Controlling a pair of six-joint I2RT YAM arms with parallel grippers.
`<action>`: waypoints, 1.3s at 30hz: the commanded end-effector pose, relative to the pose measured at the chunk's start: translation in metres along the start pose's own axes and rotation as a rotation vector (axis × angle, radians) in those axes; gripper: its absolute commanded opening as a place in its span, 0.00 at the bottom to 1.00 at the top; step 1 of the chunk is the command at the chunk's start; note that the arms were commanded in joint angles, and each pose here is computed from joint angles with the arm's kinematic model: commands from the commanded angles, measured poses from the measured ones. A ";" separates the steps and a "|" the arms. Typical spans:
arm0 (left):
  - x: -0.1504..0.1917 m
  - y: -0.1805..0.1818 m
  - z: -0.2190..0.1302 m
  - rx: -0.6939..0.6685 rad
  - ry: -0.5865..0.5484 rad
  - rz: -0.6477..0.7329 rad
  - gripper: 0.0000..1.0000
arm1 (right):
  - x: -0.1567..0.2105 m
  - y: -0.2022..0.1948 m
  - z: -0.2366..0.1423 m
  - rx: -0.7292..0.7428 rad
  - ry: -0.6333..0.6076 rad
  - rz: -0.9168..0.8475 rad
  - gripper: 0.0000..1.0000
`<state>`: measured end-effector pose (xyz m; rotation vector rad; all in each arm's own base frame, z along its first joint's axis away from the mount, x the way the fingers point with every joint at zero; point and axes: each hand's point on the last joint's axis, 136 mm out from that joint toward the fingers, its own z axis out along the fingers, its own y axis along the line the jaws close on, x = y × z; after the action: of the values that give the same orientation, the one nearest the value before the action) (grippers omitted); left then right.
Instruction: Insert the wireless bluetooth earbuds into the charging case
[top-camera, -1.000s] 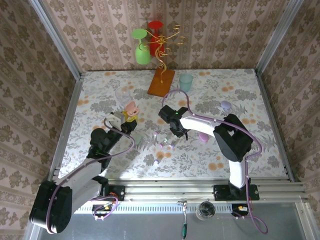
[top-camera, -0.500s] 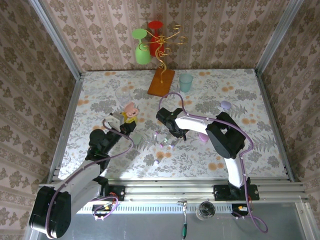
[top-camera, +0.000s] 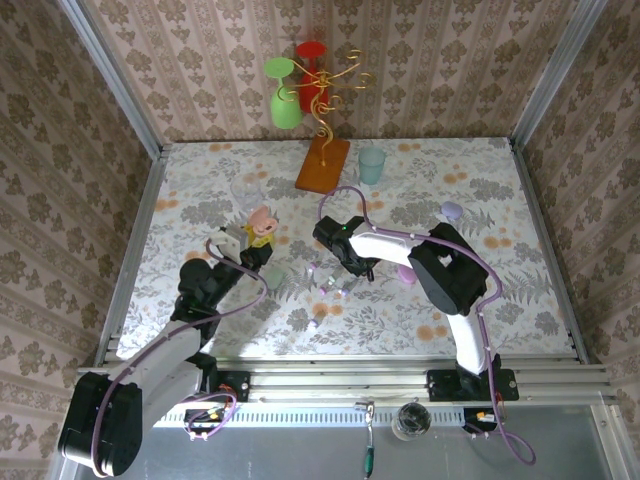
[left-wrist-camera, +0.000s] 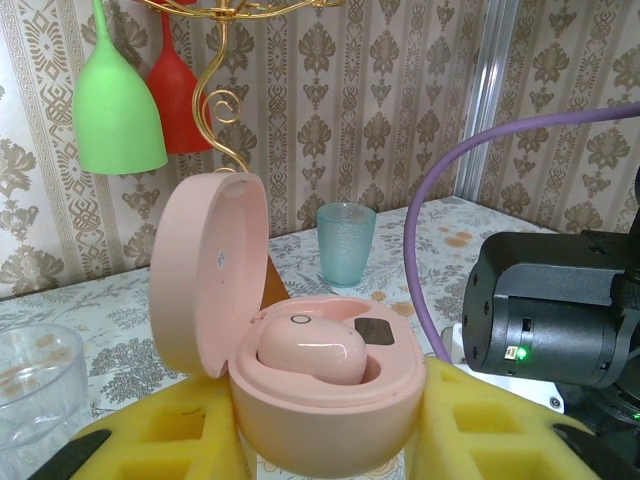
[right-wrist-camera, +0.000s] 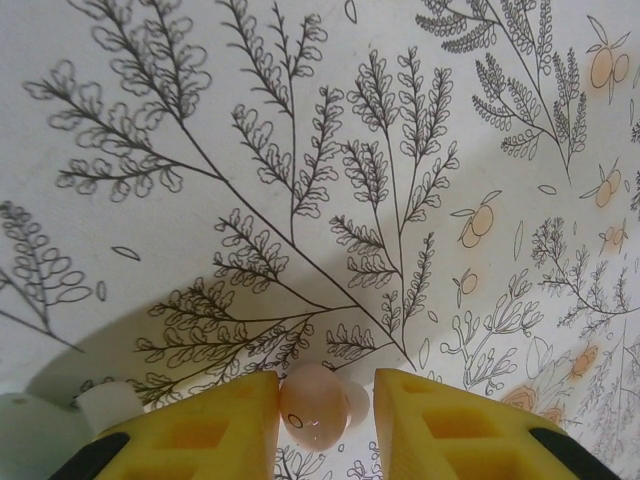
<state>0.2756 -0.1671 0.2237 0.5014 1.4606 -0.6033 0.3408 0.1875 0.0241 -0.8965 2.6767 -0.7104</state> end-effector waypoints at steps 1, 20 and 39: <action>-0.002 0.000 -0.003 0.004 -0.014 0.009 0.31 | 0.003 -0.004 0.005 0.022 0.036 -0.016 0.33; -0.001 -0.020 0.002 0.135 0.005 0.034 0.30 | 0.000 -0.017 -0.020 -0.101 -0.050 0.143 0.26; -0.009 -0.081 0.028 0.540 0.035 0.035 0.30 | -0.025 -0.028 -0.221 -0.888 -0.602 0.315 0.24</action>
<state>0.2563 -0.2311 0.2182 0.8500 1.4270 -0.9221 0.3125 0.2395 0.2026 -0.5785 2.4737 0.5116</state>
